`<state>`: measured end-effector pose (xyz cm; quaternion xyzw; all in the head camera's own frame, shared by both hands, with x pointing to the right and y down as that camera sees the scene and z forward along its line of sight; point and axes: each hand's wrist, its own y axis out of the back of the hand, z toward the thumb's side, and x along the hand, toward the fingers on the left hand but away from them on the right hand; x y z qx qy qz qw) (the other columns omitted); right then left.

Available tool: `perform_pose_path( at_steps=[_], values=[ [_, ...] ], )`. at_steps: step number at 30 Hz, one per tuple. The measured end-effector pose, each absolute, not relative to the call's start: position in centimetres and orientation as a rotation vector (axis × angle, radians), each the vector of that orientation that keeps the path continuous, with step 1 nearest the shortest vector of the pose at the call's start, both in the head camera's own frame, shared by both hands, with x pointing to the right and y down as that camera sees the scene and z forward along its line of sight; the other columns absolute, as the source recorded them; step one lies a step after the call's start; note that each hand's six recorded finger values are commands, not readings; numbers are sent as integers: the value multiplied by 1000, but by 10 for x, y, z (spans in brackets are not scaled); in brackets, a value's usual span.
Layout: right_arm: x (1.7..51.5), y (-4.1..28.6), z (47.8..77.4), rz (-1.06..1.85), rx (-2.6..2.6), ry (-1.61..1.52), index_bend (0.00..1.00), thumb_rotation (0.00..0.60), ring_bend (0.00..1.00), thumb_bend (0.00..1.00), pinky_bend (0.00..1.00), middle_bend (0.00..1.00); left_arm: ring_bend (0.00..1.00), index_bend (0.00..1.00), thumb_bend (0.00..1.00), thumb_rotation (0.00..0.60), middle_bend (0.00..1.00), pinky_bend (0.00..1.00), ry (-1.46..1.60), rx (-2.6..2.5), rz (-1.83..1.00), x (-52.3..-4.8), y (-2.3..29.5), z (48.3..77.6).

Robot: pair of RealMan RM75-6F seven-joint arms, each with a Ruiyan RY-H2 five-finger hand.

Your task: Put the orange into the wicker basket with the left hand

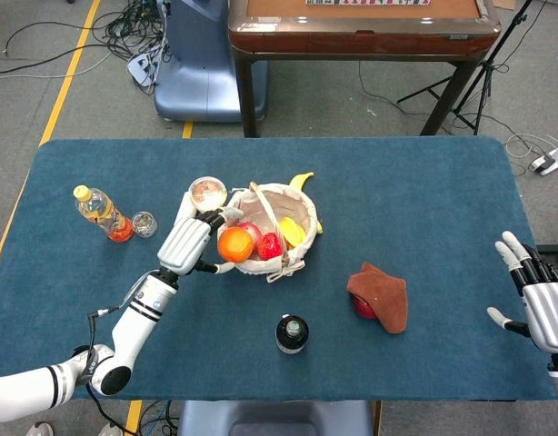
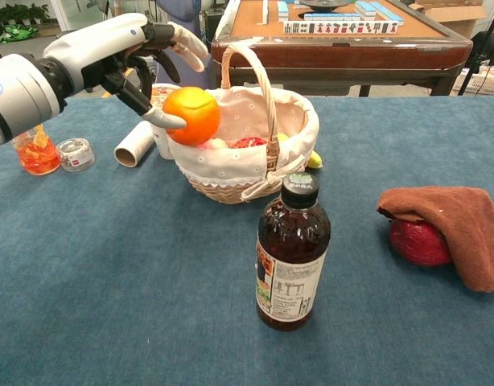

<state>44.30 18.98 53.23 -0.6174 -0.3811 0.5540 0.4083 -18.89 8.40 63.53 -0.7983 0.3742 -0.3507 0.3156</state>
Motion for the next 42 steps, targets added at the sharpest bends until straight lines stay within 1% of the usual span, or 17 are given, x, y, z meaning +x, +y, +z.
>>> perform_pose_path(
  at_steps=[2, 6, 9, 14, 20, 28, 35, 42],
  values=[
    [443, 190, 533, 1397, -1557, -961, 0, 600, 82, 0, 225, 60, 208, 148, 88, 600, 153, 442, 981, -2097, -933, -187, 83, 638],
    [445, 190, 532, 1399, -1555, -964, 0, 600, 82, 0, 225, 60, 134, 105, 88, 600, 78, 398, 976, -2074, -936, -186, 82, 639],
    [446, 190, 532, 1403, -1553, -964, 0, 600, 82, 0, 225, 60, 120, 99, 88, 600, 66, 380, 990, -2059, -926, -190, 84, 635],
    [446, 189, 531, 1401, -1551, -964, 0, 600, 82, 0, 225, 60, 131, 110, 88, 600, 66, 375, 982, -2044, -945, -207, 92, 627],
    [447, 188, 532, 1405, -1555, -958, 0, 600, 82, 0, 225, 61, 132, 113, 88, 600, 67, 375, 952, -1993, -1025, -243, 111, 616],
    [449, 187, 535, 1408, -1566, -956, 0, 600, 82, 0, 225, 64, 133, 133, 88, 600, 66, 375, 970, -1877, -1172, -305, 140, 600],
    [450, 187, 538, 1412, -1591, -944, 31, 600, 82, 0, 225, 90, 134, 141, 88, 600, 66, 364, 1034, -1738, -1324, -362, 167, 589],
    [447, 189, 544, 1400, -1629, -915, 40, 600, 82, 0, 225, 103, 134, 141, 88, 600, 66, 340, 1092, -1595, -1477, -412, 197, 579]
  ],
)
